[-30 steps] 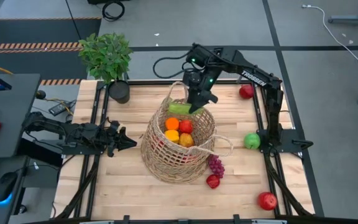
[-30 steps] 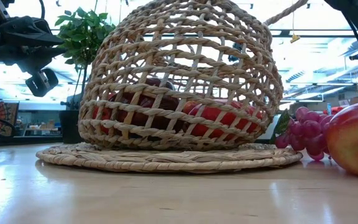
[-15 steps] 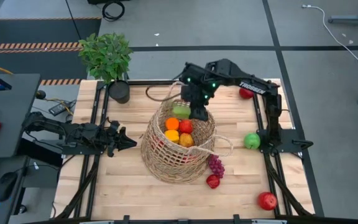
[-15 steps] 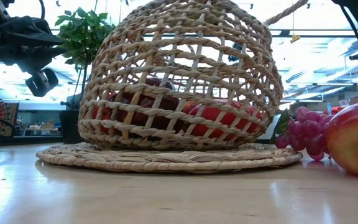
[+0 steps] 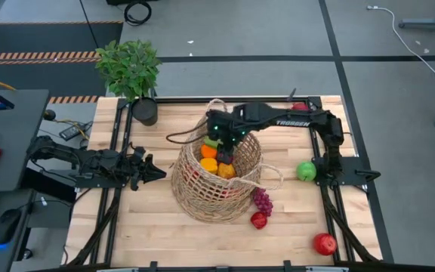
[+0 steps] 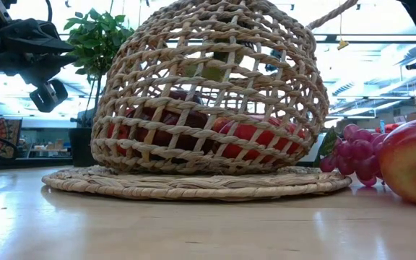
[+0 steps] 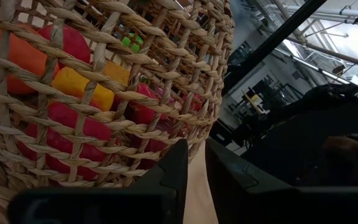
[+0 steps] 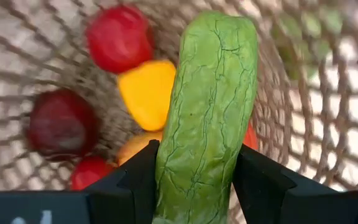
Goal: Build produce basket
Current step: Put the green cucumber into the brown basket, then put the green apple into the brown basket
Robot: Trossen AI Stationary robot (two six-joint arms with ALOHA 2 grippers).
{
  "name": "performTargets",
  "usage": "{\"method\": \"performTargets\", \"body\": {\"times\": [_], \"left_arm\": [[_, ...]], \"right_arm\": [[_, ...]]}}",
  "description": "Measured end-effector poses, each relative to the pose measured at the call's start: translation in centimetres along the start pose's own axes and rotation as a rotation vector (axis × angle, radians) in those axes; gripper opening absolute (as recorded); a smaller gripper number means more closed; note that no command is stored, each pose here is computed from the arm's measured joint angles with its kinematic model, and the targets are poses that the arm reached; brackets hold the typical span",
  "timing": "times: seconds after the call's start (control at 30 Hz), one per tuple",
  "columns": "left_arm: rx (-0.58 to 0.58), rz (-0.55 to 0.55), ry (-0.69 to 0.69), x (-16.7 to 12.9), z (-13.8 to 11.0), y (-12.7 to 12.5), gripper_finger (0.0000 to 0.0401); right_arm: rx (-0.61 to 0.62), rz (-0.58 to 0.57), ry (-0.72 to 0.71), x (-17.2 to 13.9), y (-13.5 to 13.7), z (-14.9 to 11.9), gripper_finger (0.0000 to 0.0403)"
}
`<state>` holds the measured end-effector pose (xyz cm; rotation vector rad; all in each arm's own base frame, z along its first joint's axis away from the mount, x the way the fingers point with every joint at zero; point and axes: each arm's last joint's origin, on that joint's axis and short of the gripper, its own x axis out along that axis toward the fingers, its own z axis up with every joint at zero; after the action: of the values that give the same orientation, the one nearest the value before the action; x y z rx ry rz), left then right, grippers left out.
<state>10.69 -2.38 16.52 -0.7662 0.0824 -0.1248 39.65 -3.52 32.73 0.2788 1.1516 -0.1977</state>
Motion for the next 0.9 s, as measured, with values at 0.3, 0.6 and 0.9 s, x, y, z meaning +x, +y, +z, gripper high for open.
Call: {"method": "performTargets", "body": {"times": [0.3, 0.6, 0.9], "left_arm": [[-0.001, 0.0, 0.0, 0.0, 0.0, 0.0, 0.0062], [-0.001, 0.0, 0.0, 0.0, 0.0, 0.0, 0.0059], [0.0, 0.0, 0.0, 0.0, 0.0, 0.0, 0.0063]], "right_arm": [[-0.033, -0.142, 0.034, 3.8, 1.4, -1.9, 0.0185], [-0.04, -0.103, 0.031, 5.3, 2.0, -2.5, 0.0213], [-0.16, -0.027, 0.087, 5.0, 1.3, -2.5, 0.0268]]}}
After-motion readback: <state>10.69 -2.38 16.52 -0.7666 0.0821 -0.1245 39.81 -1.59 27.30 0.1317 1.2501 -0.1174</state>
